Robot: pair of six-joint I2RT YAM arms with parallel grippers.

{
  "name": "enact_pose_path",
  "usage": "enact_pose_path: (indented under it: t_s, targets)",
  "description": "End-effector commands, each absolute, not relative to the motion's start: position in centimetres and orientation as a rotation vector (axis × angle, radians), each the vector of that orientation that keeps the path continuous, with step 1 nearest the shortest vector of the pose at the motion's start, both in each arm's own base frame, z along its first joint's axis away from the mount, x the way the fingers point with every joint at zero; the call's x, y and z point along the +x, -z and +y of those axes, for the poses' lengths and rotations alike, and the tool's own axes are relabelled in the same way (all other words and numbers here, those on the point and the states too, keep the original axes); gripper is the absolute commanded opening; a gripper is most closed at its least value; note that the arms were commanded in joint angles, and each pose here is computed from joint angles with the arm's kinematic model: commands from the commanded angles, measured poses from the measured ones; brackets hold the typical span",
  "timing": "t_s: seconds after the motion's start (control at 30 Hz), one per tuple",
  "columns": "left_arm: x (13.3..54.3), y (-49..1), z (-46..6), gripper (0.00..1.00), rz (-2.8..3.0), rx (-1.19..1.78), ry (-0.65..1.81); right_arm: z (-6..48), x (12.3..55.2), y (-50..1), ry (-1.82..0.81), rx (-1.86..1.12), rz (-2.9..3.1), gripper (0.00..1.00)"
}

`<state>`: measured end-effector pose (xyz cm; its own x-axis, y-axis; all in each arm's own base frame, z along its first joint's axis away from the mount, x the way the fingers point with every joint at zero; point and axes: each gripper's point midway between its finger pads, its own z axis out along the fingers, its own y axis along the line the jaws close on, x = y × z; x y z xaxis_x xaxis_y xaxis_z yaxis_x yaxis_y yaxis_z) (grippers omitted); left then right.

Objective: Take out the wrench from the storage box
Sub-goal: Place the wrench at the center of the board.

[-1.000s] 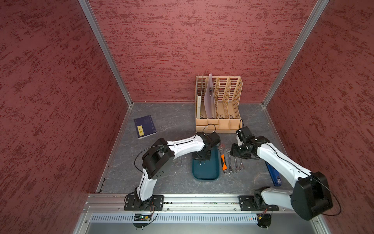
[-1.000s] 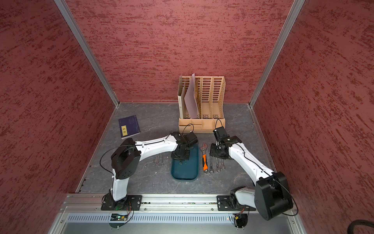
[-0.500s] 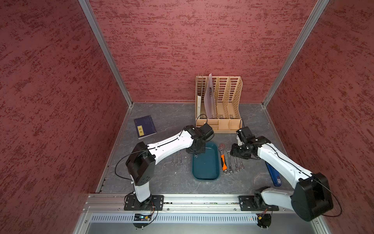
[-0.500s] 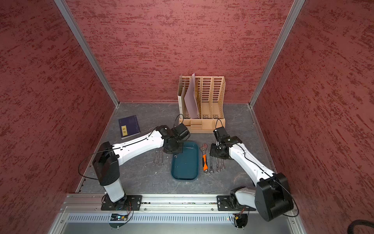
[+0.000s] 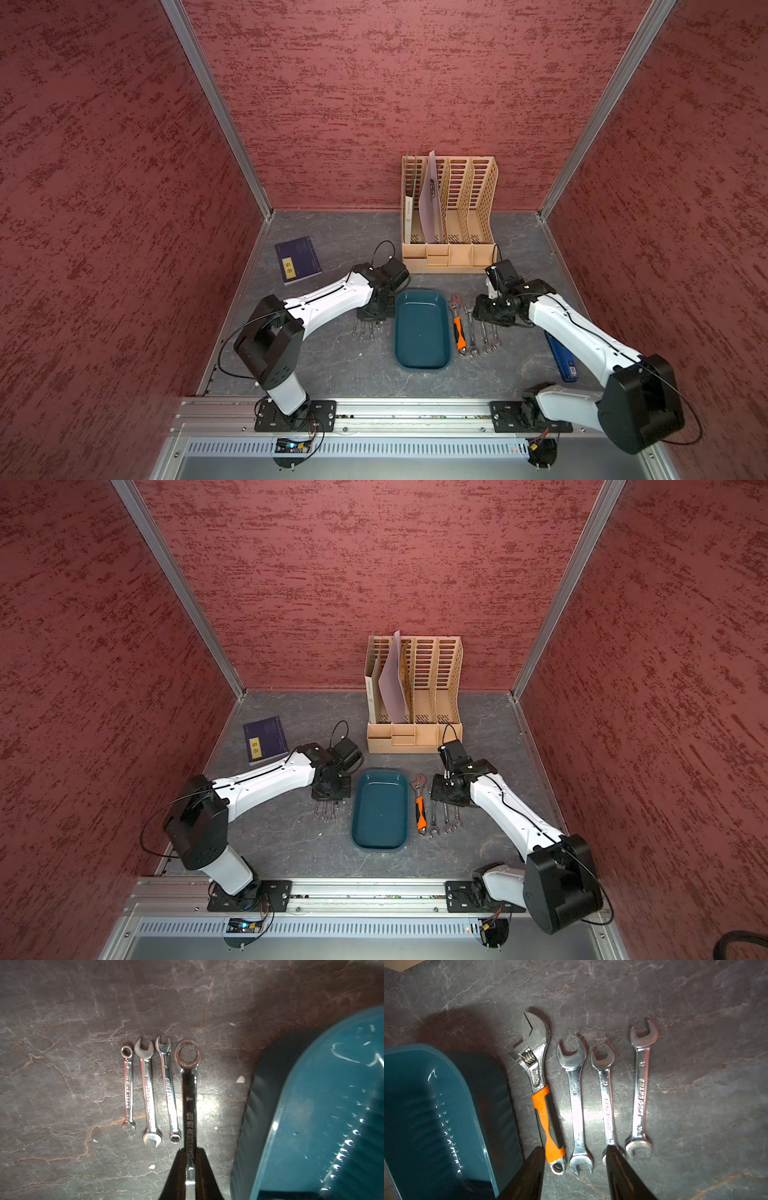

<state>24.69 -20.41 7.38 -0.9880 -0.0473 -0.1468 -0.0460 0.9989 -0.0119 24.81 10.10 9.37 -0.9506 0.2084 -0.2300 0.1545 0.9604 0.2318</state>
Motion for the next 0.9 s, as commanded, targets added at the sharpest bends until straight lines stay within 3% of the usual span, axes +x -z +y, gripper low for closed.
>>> enact_pose_path:
  t_s: [0.0, 0.33, 0.6, 0.73, 0.87]
  targets:
    - [25.4, -5.5, -21.6, 0.08, 2.990, -0.047, 0.069, 10.2, 25.4, -10.0, -0.321, 0.282, 2.840, 0.53]
    - [24.7, -1.5, -21.6, 0.07, 3.046, -0.033, 0.044, 9.8, 25.5, -10.7, -0.288, 0.271, 2.817, 0.53]
    - [26.4, -4.7, -20.6, 0.41, 2.924, -0.043, 0.054, 7.4, 27.1, -13.9, -0.136, 0.224, 2.639, 0.59]
    - [29.1, -7.9, -18.7, 0.56, 2.734, -0.093, 0.065, 6.0, 28.9, -16.3, -0.057, 0.229, 2.490, 0.71]
    - [32.3, -12.2, -15.7, 0.68, 2.462, -0.188, 0.083, 4.3, 31.4, -19.1, 0.057, 0.216, 2.269, 0.95]
